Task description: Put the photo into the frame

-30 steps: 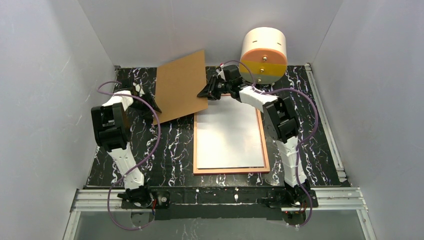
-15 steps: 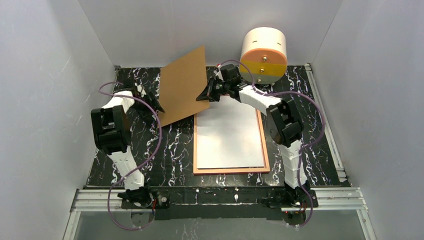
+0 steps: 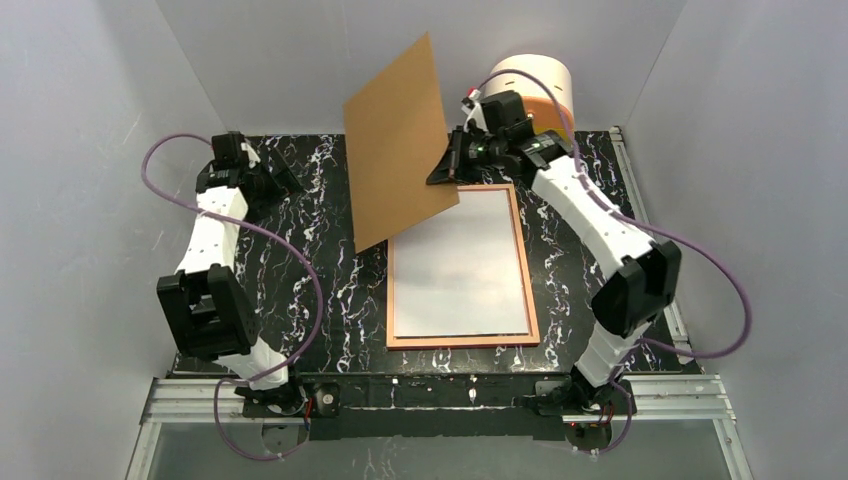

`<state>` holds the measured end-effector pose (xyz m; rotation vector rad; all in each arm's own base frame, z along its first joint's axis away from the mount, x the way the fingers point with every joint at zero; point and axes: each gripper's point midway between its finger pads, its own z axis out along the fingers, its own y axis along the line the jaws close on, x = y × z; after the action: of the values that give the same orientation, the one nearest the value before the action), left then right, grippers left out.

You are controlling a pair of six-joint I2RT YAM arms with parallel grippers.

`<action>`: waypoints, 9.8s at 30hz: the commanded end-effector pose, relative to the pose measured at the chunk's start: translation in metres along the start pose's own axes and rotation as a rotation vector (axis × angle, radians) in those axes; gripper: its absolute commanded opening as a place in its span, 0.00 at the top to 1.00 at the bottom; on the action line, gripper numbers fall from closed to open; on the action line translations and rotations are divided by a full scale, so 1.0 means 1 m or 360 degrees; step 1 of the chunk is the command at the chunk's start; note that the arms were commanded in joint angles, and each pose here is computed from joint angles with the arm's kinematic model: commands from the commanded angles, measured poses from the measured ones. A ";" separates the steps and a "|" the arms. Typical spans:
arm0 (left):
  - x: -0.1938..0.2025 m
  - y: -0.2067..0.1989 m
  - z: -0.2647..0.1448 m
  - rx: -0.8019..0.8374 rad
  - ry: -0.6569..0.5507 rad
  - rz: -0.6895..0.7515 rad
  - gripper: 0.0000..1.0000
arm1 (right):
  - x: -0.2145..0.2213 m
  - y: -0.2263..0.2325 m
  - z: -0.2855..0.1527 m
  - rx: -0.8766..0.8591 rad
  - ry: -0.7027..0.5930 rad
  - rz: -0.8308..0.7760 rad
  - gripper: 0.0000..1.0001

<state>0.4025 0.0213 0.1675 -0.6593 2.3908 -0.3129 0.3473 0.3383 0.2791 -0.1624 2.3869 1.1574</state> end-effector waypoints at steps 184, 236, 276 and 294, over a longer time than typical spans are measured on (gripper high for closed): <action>0.214 -0.196 -0.005 0.1313 0.0905 0.0210 1.00 | 0.181 -0.298 -0.070 0.0769 0.0343 0.0937 0.58; 0.189 -0.200 0.001 0.1433 0.0736 0.0009 1.00 | 0.202 -0.291 -0.065 0.0804 0.0405 0.0873 0.59; 0.223 -0.145 0.040 0.0899 0.0916 0.0279 0.63 | 0.170 -0.250 -0.079 0.0777 0.0213 0.0761 0.47; 0.224 -0.141 0.041 0.0866 0.0925 0.0309 0.63 | 0.177 -0.248 -0.042 0.0925 0.0232 0.0589 0.49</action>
<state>0.3284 -0.2149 0.0633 -0.1202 2.6978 -1.1288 0.2314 0.1658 0.0411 0.4357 2.9142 0.6380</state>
